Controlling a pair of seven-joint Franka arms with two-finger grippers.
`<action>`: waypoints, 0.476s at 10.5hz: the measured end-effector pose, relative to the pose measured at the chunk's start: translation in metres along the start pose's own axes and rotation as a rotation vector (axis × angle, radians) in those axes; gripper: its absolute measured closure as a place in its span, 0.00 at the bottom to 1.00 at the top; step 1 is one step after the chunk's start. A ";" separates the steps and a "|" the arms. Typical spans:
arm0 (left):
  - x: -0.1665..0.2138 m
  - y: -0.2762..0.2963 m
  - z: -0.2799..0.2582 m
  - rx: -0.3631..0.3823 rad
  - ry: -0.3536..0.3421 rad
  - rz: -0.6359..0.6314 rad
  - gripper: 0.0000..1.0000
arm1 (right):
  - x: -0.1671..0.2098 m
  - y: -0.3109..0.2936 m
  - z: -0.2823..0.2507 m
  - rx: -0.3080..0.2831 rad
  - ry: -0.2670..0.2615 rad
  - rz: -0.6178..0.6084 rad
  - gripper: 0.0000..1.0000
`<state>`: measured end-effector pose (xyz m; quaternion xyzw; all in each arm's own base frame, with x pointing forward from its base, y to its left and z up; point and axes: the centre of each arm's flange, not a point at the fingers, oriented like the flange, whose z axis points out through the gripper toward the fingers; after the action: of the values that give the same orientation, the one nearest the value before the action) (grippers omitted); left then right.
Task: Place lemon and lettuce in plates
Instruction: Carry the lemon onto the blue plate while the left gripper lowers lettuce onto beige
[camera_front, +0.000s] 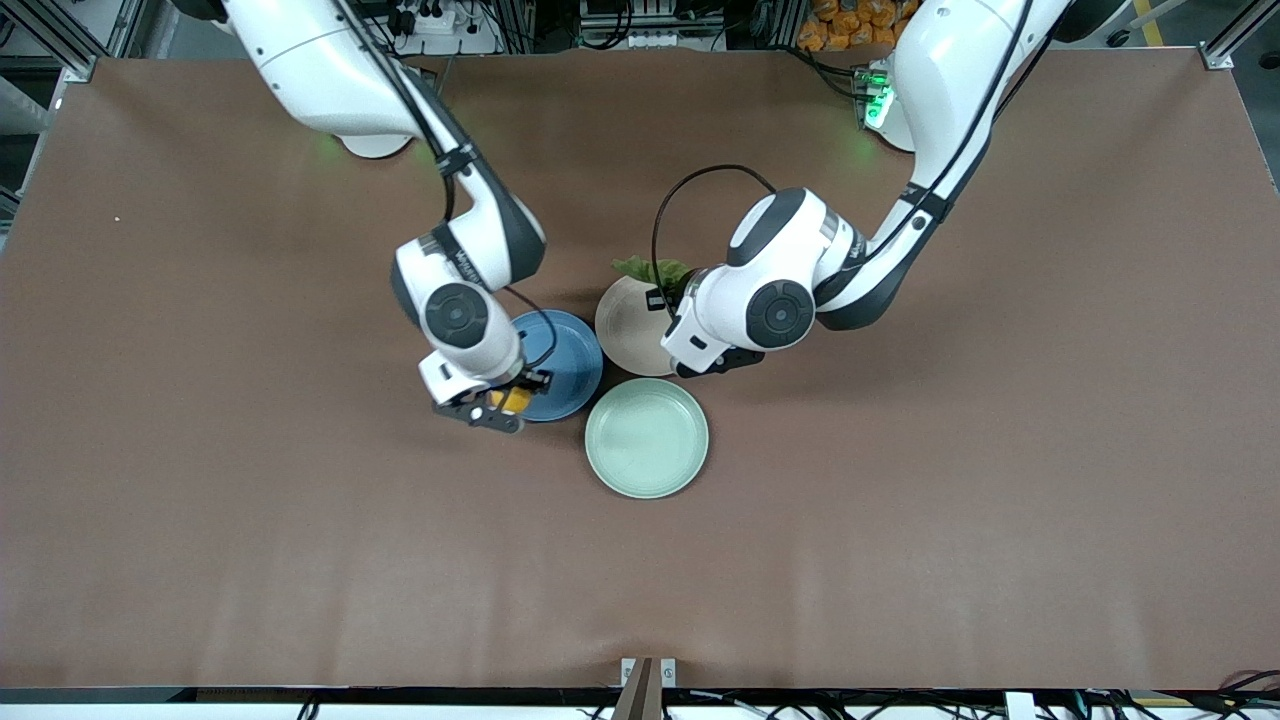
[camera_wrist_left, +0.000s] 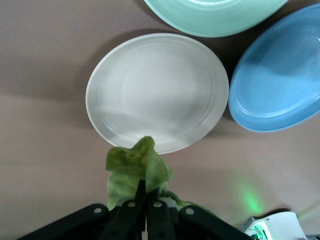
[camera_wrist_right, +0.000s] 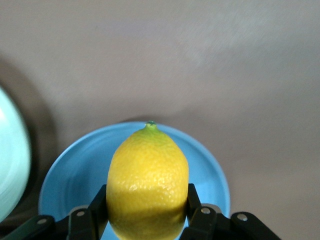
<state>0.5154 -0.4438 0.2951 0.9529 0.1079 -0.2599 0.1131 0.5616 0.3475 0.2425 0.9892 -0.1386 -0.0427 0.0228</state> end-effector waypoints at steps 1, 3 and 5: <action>0.011 -0.003 0.016 -0.010 0.002 -0.015 0.98 | -0.012 -0.011 0.001 0.000 -0.003 0.005 0.37; 0.026 -0.007 0.047 -0.016 -0.007 -0.035 0.98 | -0.032 -0.026 0.007 -0.007 -0.007 0.016 0.37; 0.031 -0.007 0.061 -0.023 -0.007 -0.040 0.98 | -0.038 -0.030 0.014 -0.013 -0.009 0.017 0.37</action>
<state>0.5115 -0.4491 0.2269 0.9483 0.1296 -0.2641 0.1190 0.5321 0.3863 0.2303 0.9876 -0.1470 -0.0480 0.0287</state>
